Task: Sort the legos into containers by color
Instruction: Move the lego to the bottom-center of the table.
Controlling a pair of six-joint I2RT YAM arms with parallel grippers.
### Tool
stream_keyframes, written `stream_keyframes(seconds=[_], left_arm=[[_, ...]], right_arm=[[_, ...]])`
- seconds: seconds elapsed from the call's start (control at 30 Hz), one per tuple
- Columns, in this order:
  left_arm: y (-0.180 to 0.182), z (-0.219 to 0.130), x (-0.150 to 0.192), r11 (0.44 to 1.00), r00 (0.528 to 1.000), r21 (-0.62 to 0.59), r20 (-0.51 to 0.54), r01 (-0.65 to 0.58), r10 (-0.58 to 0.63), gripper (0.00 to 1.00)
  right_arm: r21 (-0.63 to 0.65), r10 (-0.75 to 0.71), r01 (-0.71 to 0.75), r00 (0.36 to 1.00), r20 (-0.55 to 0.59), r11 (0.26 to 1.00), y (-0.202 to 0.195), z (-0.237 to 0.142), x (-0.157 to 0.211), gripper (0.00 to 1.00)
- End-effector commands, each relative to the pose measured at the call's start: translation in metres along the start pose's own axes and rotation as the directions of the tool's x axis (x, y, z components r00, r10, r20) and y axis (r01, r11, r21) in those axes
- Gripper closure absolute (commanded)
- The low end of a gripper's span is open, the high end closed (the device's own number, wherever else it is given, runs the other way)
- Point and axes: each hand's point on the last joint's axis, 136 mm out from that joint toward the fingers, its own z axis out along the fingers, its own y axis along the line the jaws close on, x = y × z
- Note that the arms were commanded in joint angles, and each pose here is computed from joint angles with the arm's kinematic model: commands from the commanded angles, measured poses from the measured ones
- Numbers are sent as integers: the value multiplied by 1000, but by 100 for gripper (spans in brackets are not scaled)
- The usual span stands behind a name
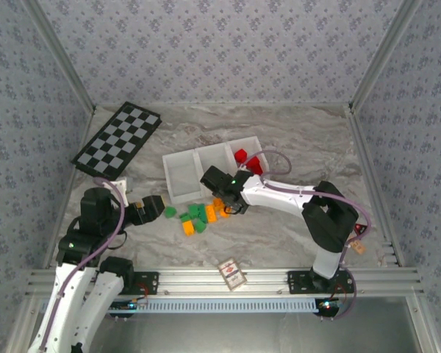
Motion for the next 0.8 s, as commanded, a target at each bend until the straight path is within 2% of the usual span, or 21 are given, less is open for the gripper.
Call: stream_keyframes(seconds=[0.0,0.4,0.77], left_arm=[[-7,-4,-5,999,999,25,29,-38,37,0],[-6,-5,-6,999,998,16,39,-40,40,0],[-4,-4,-6,999,998,10,41,-38,38,0]], right_arm=[[39,15,-16,999,36,999,-8,7,0,28],[66,-10,9,1000,25,998,-18,16,6,35],[64,-58,57,998,5,996,-18,24,14,36]])
